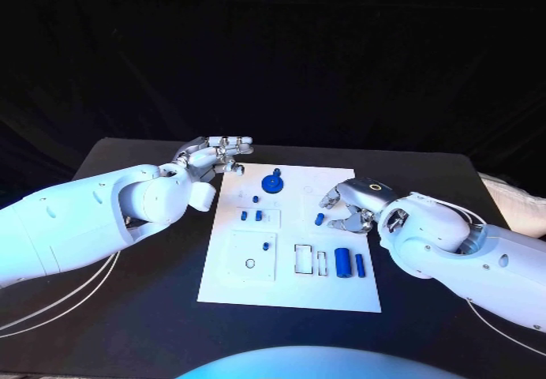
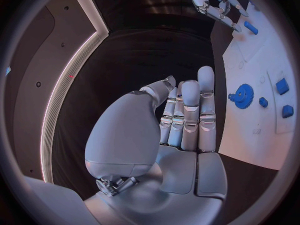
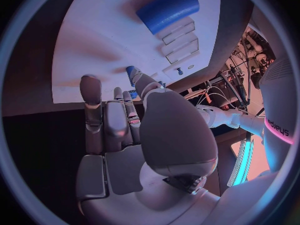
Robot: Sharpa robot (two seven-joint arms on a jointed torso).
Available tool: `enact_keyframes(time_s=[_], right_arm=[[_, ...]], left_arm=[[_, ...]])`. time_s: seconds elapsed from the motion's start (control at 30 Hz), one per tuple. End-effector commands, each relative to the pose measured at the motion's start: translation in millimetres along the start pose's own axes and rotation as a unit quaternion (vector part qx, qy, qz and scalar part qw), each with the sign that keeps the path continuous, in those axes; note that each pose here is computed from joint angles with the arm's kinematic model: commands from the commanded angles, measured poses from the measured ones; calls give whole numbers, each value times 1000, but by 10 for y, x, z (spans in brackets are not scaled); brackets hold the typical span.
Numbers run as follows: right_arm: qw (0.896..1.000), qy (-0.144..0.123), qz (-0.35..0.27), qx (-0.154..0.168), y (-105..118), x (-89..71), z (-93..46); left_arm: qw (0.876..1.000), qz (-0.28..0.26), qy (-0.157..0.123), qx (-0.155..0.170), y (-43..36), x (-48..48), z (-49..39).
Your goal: Assemble the parts on the task board
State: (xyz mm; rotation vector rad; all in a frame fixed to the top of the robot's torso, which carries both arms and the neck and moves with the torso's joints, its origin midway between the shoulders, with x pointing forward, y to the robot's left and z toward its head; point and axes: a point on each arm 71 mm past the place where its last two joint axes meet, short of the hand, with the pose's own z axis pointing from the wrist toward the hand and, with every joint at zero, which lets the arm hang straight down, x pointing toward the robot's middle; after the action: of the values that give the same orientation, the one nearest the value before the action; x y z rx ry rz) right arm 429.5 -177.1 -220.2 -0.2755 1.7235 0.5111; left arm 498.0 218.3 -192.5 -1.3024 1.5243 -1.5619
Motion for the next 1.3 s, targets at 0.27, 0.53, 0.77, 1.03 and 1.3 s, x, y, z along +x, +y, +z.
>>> enact_keyframes(time_s=[0.27,0.53,0.77,1.03,1.3], right_arm=[[1000,28,-7,-1,20,81,72],[1000,29,3,-10,71,88,84],[999,26,9,-17,113,86,94],[999,30,11,-18,136,105,117],[999,37,7,-11,122,139,143]], left_arm=[[1000,-1,11,2,-2,29,5],[1000,-1,11,1,-1,23,6],[1000,-1,11,0,1,22,9],[1000,-2,12,-1,3,24,8],[1000,0,13,-3,4,20,4]])
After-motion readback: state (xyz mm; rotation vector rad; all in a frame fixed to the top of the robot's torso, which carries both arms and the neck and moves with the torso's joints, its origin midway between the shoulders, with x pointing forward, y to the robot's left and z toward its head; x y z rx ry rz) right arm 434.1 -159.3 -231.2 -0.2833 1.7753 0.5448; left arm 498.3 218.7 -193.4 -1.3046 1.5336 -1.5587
